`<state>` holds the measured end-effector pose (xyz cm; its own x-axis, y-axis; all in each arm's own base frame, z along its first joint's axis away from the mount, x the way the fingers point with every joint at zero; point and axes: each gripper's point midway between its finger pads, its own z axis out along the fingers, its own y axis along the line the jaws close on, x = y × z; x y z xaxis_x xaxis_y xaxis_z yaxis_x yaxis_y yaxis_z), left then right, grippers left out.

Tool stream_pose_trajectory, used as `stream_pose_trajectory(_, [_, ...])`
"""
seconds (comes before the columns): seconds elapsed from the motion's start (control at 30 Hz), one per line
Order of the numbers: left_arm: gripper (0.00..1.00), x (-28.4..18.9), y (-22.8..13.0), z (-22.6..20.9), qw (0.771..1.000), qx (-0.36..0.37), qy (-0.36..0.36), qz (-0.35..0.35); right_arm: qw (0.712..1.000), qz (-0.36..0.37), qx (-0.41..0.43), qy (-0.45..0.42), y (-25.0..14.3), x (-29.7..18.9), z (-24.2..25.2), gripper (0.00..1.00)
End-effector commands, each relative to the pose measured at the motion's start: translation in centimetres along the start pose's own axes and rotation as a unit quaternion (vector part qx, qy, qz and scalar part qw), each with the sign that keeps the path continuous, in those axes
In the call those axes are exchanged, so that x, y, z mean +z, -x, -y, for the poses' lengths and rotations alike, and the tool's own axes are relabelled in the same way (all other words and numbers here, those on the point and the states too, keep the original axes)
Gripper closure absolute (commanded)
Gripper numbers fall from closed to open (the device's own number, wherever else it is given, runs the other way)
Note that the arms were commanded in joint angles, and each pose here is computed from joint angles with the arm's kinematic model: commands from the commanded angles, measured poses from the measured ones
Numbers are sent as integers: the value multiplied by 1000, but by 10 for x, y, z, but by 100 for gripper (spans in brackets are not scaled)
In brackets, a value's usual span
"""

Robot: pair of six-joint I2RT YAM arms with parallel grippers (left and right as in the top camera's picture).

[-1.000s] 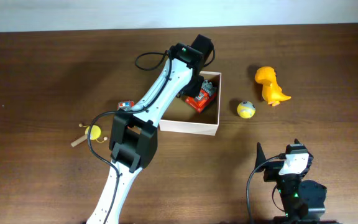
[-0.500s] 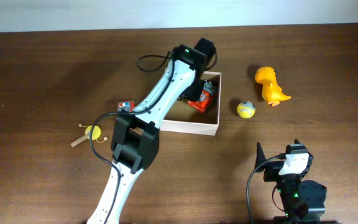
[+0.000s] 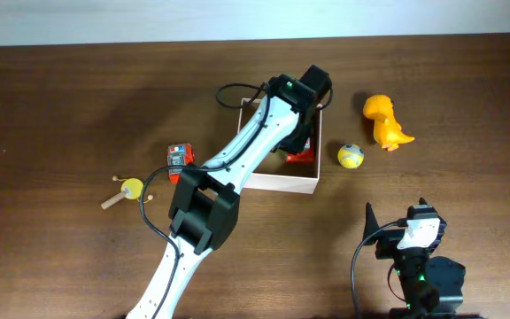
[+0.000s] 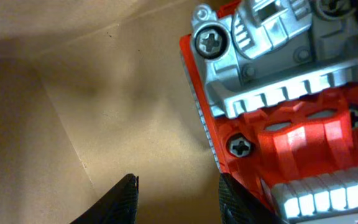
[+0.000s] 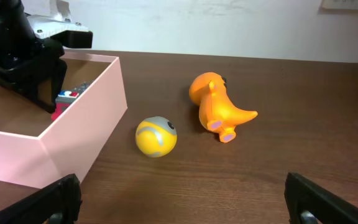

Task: Pack container
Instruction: 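Adjust the truck upright inside the box and release it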

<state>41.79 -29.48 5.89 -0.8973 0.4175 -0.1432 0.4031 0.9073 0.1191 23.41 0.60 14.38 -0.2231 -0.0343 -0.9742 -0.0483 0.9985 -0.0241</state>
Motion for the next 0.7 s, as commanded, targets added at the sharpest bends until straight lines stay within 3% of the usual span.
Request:
stream_pose_trajectory(0.0, [56,-1,6,-6,1000,-9,11,10,1000,2,-4,8,-1,0,-3,1])
stream_pose_trajectory(0.67, [56,6,6,-88,996,-78,44,-11,1000,2,-4,8,-1,0,-3,1])
